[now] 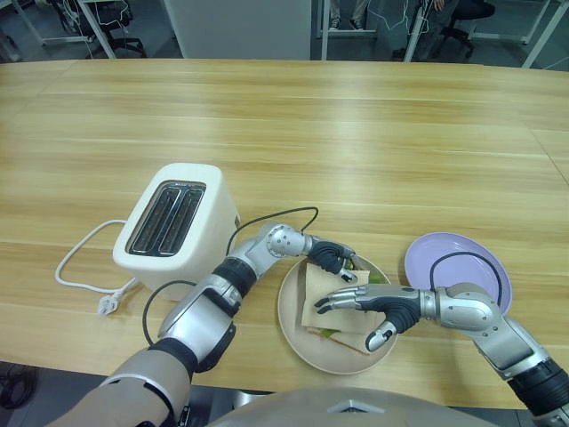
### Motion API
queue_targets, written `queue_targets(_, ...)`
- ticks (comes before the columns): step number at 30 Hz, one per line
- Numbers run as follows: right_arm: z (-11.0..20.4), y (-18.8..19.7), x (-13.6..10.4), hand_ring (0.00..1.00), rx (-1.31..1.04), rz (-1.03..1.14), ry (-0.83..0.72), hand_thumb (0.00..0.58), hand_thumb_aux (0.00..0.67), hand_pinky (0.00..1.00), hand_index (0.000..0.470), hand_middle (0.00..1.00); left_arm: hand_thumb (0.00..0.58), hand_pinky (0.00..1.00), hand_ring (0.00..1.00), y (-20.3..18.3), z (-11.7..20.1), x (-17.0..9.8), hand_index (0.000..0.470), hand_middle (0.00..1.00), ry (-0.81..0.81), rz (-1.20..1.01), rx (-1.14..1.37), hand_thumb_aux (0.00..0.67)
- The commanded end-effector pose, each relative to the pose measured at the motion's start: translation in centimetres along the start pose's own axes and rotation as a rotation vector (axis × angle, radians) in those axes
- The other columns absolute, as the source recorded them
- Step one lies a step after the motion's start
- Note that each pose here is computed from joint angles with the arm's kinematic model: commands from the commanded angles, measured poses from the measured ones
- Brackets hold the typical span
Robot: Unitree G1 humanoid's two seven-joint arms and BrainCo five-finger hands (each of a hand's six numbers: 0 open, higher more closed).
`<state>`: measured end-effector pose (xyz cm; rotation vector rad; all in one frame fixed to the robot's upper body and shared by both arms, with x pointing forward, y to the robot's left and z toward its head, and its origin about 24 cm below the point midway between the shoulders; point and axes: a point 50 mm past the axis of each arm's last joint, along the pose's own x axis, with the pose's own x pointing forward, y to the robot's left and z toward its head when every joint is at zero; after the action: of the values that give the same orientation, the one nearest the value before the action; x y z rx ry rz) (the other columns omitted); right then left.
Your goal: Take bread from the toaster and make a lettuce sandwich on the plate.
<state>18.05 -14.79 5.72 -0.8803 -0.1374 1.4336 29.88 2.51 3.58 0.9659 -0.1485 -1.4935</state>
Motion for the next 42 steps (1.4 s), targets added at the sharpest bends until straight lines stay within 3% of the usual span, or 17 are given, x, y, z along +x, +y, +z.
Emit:
queue_targets(1,-1.6,2.2,-0.3,0.00,0.103,0.138,0.103,0.000,0.000,0.00,0.000,0.00,0.580,1.00,1.00,1.1,0.3,-0.2,0.460,1.00,0.006,0.054,0.089,0.670)
queue_targets(5,-1.9,2.5,-0.4,0.00,0.109,0.154,0.131,0.000,0.000,0.00,0.000,0.00,0.580,1.00,1.00,2.4,1.0,-0.9,0.460,1.00,-0.011,0.158,0.178,0.670)
queue_targets(6,-2.0,2.5,-0.4,0.00,0.109,0.153,0.138,0.000,0.000,0.00,0.000,0.00,0.500,1.00,1.00,3.1,1.3,-1.2,0.289,1.00,-0.019,0.207,0.211,0.420)
queue_targets(7,-2.1,2.4,-0.4,0.00,0.107,0.153,0.144,0.000,0.000,0.00,0.000,0.00,0.500,1.00,1.00,3.7,1.7,-1.6,0.289,1.00,-0.032,0.251,0.231,0.420)
queue_targets(9,-2.3,2.3,-0.4,0.00,0.103,0.142,0.156,0.000,0.000,0.00,0.000,0.00,0.014,1.00,1.00,5.0,2.5,-2.5,0.005,1.00,-0.056,0.339,0.280,0.008)
queue_targets(10,-2.4,2.2,-0.3,0.00,0.097,0.131,0.162,0.000,0.000,0.00,0.000,0.00,0.000,1.00,1.00,5.5,2.8,-3.0,0.000,1.00,-0.064,0.375,0.294,0.000)
queue_targets(19,-3.4,0.1,1.0,0.00,0.049,-0.030,0.173,0.000,0.000,0.00,0.000,0.00,0.000,1.00,1.00,7.9,3.0,-8.3,0.000,1.00,0.017,0.627,0.406,0.000)
queue_targets(26,-4.1,-2.9,3.1,0.00,-0.018,-0.211,0.142,0.000,0.000,0.00,0.000,0.00,0.000,0.23,0.23,8.9,3.1,-15.2,0.000,0.23,0.127,0.873,0.452,0.000)
queue_targets(32,-2.9,-5.7,3.4,0.00,-0.051,-0.436,0.020,0.000,0.000,0.00,0.000,0.00,0.000,0.00,0.00,7.3,3.2,-19.0,0.000,0.00,0.187,0.946,0.433,0.000)
queue_targets(34,-1.8,-7.2,2.5,0.00,-0.041,-0.568,-0.055,0.000,0.000,0.00,0.000,0.00,0.000,0.00,0.00,6.3,3.5,-19.8,0.000,0.00,0.170,0.963,0.397,0.000)
queue_targets(35,-1.3,-8.0,1.7,0.00,-0.035,-0.636,-0.088,0.325,0.226,0.00,0.155,0.00,0.136,0.00,0.00,5.5,3.8,-20.0,0.058,0.00,0.147,0.960,0.363,0.084)
queue_targets(36,-0.8,-8.5,0.9,0.00,-0.026,-0.681,-0.120,0.580,0.665,0.00,0.456,0.00,0.509,0.00,0.00,4.7,4.1,-20.3,0.299,0.00,0.124,0.955,0.334,0.436)
queue_targets(37,-0.4,-8.8,0.2,0.00,-0.018,-0.716,-0.145,0.580,0.670,0.00,0.460,0.00,0.580,0.33,0.33,4.0,4.3,-20.4,0.460,0.33,0.096,0.944,0.296,0.670)
queue_targets(38,0.0,-9.0,-0.7,0.00,-0.001,-0.739,-0.173,0.580,0.670,0.00,0.460,0.00,0.580,0.33,0.33,3.0,4.7,-20.3,0.460,0.33,0.062,0.919,0.255,0.670)
queue_targets(39,0.4,-8.9,-1.4,0.07,0.018,-0.745,-0.201,0.580,0.670,0.07,0.460,0.07,0.580,1.00,1.00,2.1,5.0,-20.2,0.460,1.00,0.030,0.890,0.215,0.670)
queue_targets(40,0.8,-8.7,-2.0,0.07,0.049,-0.736,-0.228,0.580,0.670,0.07,0.460,0.07,0.580,1.00,1.00,1.0,5.2,-20.0,0.460,1.00,-0.008,0.853,0.164,0.670)
queue_targets(42,1.3,-7.8,-2.7,1.00,0.108,-0.678,-0.262,0.580,0.670,1.00,0.460,1.00,0.580,1.00,1.00,-1.1,5.5,-19.2,0.460,1.00,-0.063,0.769,0.069,0.670)
